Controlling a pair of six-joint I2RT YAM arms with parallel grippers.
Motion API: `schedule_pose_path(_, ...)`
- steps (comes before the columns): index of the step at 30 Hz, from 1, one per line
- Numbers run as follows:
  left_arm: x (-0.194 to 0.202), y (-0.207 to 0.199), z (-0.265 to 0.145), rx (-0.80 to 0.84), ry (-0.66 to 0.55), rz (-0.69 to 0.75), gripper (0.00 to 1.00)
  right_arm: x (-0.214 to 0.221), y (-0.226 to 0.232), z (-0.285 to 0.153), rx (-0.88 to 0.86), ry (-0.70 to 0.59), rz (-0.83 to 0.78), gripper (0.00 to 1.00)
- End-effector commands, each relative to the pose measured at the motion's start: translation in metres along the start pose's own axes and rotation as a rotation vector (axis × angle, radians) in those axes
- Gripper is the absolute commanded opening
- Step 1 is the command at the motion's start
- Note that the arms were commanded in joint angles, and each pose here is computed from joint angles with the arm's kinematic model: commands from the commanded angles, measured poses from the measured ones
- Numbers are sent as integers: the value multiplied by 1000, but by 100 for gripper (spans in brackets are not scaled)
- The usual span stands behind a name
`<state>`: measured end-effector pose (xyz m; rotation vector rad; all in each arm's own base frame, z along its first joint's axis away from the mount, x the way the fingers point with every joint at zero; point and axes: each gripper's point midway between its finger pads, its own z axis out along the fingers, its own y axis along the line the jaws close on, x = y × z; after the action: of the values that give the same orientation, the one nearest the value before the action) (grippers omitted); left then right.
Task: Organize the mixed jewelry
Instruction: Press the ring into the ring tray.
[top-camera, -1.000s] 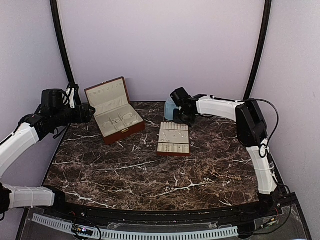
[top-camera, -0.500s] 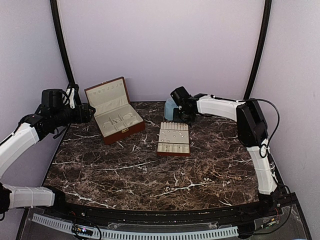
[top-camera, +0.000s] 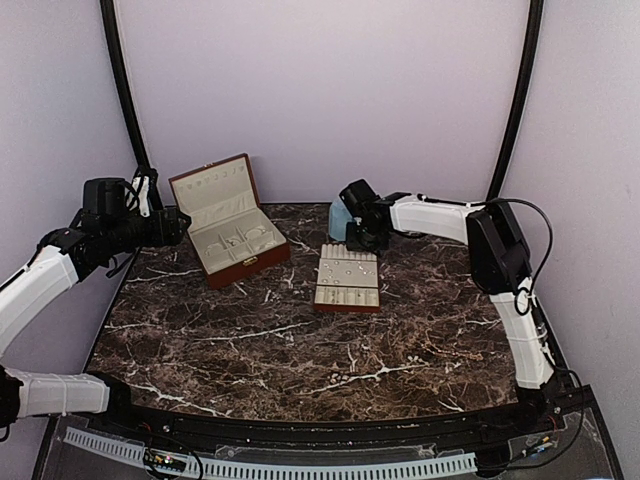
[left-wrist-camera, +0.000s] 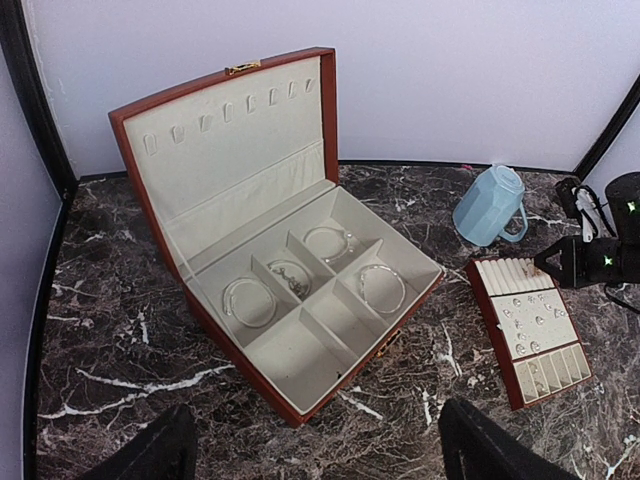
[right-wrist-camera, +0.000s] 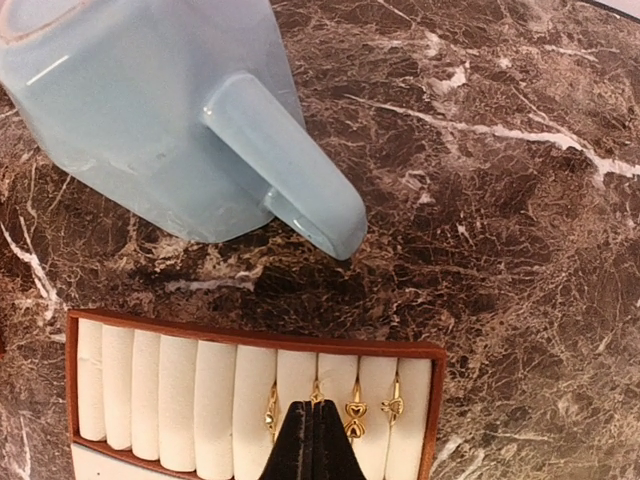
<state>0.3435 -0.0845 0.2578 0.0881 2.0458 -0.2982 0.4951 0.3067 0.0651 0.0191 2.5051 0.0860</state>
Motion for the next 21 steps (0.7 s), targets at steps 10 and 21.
schedule_pose_path(10,7,2,-1,-2,18,7,86,3,-3,16,10,10,6,0)
schedule_pose_path(21,8,2,-1,2,20,6,86,20,-6,30,15,49,4,0)
